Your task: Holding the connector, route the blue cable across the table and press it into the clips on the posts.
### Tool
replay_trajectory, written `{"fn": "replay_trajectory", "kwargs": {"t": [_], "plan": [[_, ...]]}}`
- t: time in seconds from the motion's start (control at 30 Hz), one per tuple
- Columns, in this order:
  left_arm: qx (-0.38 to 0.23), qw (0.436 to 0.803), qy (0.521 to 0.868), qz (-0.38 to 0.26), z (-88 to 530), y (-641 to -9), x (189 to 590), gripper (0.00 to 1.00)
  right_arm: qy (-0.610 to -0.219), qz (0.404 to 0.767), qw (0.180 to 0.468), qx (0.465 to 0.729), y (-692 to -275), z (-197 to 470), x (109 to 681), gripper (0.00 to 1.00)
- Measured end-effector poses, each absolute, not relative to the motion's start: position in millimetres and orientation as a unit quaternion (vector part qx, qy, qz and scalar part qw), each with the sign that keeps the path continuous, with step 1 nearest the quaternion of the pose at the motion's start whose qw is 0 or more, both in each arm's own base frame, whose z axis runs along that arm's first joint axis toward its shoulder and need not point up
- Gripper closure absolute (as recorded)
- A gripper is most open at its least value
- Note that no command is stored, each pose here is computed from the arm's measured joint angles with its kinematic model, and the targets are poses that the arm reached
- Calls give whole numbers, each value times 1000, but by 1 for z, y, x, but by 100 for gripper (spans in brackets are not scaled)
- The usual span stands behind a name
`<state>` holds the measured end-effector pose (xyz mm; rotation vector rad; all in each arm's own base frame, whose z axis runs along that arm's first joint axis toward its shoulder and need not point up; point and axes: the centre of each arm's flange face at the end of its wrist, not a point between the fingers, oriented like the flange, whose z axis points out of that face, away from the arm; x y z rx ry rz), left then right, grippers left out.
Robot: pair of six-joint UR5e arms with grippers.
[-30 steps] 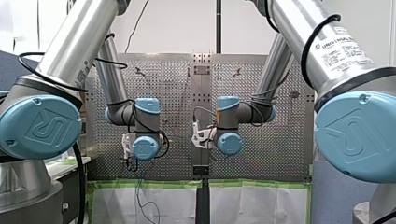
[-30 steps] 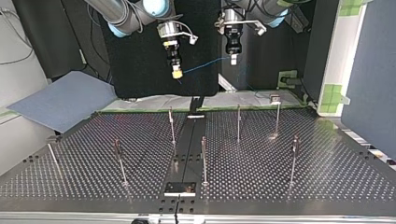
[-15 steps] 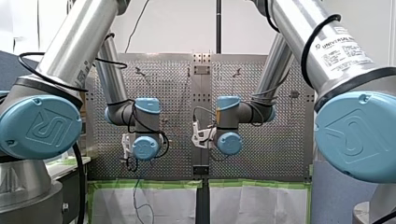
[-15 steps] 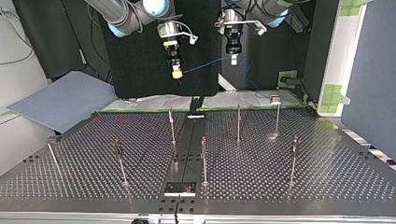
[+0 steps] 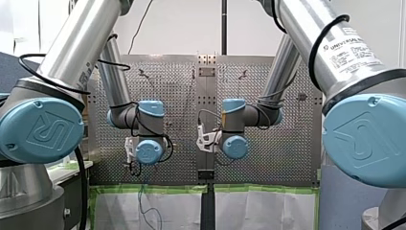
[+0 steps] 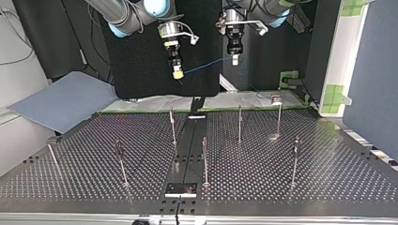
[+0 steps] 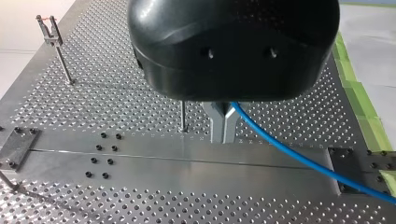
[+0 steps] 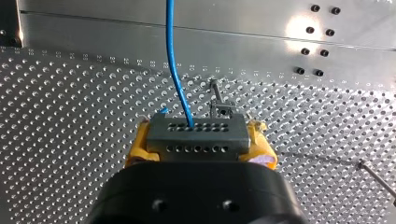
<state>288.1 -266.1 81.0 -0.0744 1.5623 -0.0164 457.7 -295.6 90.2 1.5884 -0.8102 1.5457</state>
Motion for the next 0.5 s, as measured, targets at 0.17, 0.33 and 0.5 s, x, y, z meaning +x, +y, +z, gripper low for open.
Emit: {"fn": "replay_trajectory", "kwargs": {"t": [0.17,0.33,0.5], "plan": [[-35,703,710,2,85,-254,286,100,-314,595,384,632,-292,83,465,100],[-37,700,714,8,90,-249,285,100,-318,567,382,657,-289,60,469,100],[-37,699,714,8,90,-249,285,100,-323,533,373,688,-282,31,462,100]]}}
